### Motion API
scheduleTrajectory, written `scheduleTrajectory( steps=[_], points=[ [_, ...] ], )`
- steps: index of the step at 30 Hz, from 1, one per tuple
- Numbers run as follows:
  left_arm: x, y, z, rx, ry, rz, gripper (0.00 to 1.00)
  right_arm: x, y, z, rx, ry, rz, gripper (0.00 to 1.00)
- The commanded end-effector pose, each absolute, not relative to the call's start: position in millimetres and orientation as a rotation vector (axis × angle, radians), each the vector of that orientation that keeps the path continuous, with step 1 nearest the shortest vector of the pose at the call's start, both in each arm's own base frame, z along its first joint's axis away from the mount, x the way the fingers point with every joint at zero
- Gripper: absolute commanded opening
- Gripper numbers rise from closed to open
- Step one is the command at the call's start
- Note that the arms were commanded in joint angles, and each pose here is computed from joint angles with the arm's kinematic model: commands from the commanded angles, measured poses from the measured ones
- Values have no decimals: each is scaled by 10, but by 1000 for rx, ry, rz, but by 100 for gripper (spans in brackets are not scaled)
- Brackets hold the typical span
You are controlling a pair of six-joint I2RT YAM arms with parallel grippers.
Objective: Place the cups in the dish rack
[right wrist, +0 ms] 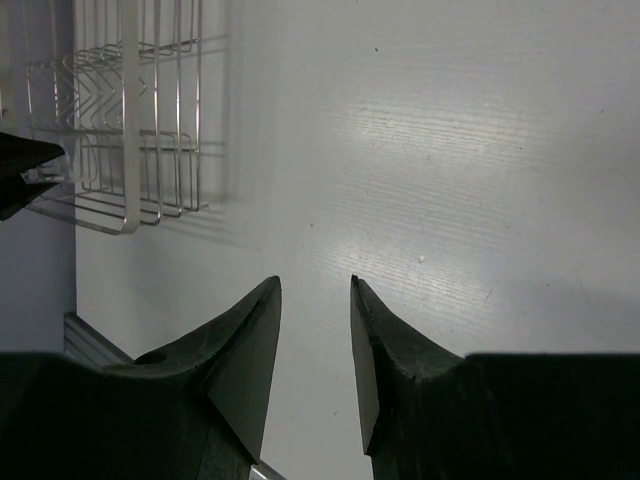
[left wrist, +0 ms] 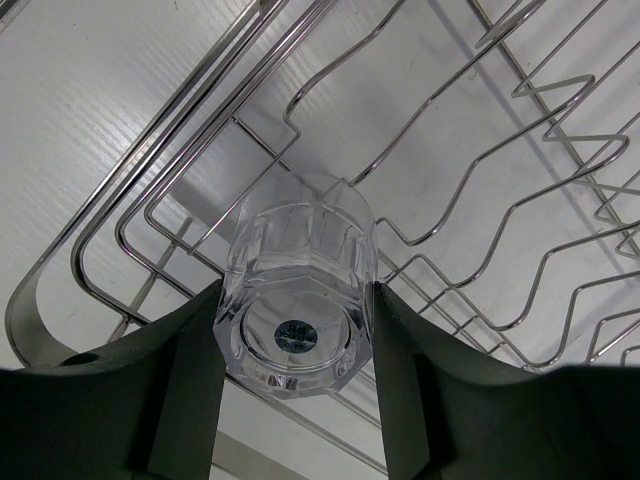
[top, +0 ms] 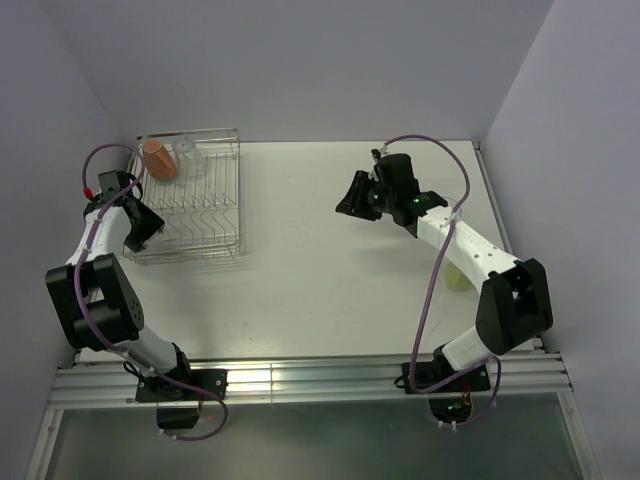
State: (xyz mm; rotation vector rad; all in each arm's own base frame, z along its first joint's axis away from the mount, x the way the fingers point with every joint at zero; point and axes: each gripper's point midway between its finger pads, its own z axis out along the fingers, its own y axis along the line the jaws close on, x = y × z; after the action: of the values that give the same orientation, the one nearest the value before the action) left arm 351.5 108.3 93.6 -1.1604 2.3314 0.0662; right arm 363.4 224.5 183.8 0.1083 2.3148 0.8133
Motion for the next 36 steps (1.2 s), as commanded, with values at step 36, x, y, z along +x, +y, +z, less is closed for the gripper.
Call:
scheduleTrajectory(
  steps=[36],
  points=[
    [3286,1328,557,-1299,2380,242,15,3701,2191,1894,100,2286,810,41]
  ],
)
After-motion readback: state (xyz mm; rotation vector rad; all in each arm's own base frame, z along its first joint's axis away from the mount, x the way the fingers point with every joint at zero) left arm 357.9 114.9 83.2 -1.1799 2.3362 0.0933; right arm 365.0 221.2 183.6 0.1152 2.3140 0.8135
